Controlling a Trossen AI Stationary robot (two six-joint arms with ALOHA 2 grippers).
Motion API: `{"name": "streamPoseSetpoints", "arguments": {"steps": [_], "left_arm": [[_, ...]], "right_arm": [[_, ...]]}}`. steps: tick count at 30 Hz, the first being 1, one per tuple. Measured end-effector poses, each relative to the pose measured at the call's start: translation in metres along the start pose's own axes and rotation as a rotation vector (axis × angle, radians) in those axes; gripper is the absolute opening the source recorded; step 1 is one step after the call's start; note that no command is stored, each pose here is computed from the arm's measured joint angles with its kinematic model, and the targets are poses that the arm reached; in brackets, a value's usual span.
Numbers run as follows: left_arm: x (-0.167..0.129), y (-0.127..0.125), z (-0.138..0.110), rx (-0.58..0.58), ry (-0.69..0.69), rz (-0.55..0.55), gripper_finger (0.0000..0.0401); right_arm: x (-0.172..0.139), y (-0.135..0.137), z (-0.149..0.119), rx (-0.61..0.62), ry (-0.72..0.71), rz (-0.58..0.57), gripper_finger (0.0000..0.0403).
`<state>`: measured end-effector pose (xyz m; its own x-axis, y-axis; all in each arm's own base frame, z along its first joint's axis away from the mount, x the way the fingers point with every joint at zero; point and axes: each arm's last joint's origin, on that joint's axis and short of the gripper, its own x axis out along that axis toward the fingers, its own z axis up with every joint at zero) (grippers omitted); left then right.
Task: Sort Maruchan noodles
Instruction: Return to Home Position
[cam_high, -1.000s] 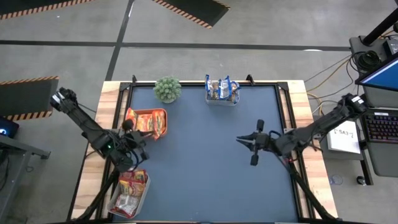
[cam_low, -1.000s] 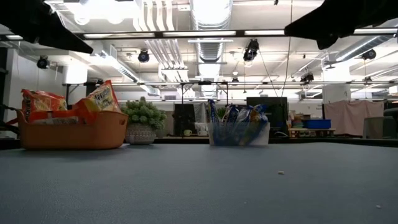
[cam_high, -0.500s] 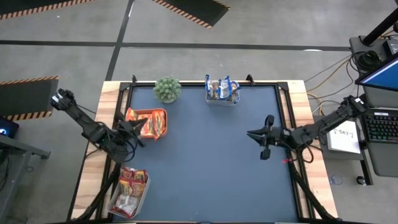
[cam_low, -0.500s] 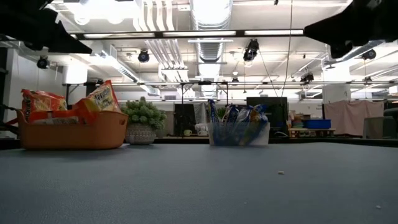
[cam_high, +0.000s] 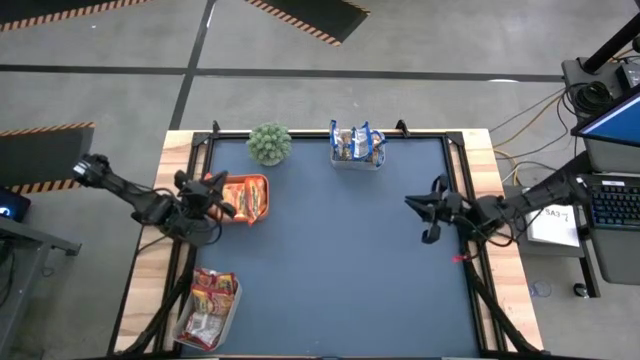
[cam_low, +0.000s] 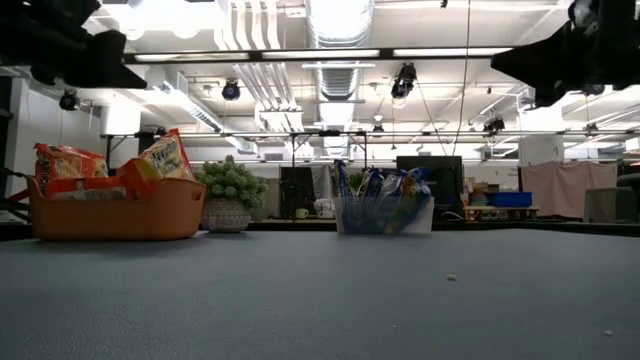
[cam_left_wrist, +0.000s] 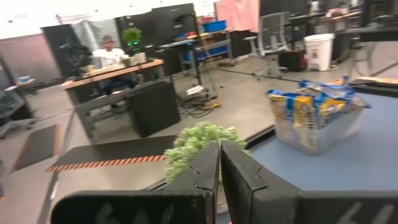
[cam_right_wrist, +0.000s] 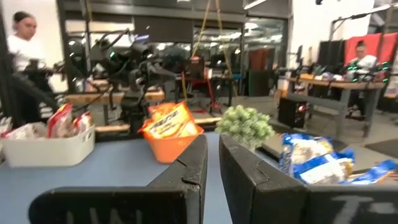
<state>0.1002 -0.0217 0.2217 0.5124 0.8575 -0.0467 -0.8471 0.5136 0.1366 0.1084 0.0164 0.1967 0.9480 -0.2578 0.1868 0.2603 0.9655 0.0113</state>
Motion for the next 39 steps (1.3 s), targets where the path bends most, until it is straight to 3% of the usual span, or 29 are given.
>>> {"name": "streamPoseSetpoints", "arguments": {"steps": [13, 23, 29, 39], "left_arm": [[0.01, 0.004, -0.001, -0.029, -0.003, 0.12, 0.0], [0.012, 0.014, -0.035, -0.136, -0.035, 0.177, 0.0], [0.012, 0.016, -0.028, -0.279, -0.048, 0.176, 0.0], [0.009, 0.029, -0.005, -0.351, -0.054, 0.177, 0.0]], "right_arm": [[-0.011, -0.011, 0.006, -0.117, -0.056, -0.04, 0.0033], [-0.016, -0.011, 0.006, -0.072, -0.075, 0.035, 0.0033], [-0.016, -0.01, 0.003, -0.017, -0.057, 0.068, 0.0033], [-0.016, -0.009, 0.002, 0.042, -0.055, 0.122, 0.0033]]}}
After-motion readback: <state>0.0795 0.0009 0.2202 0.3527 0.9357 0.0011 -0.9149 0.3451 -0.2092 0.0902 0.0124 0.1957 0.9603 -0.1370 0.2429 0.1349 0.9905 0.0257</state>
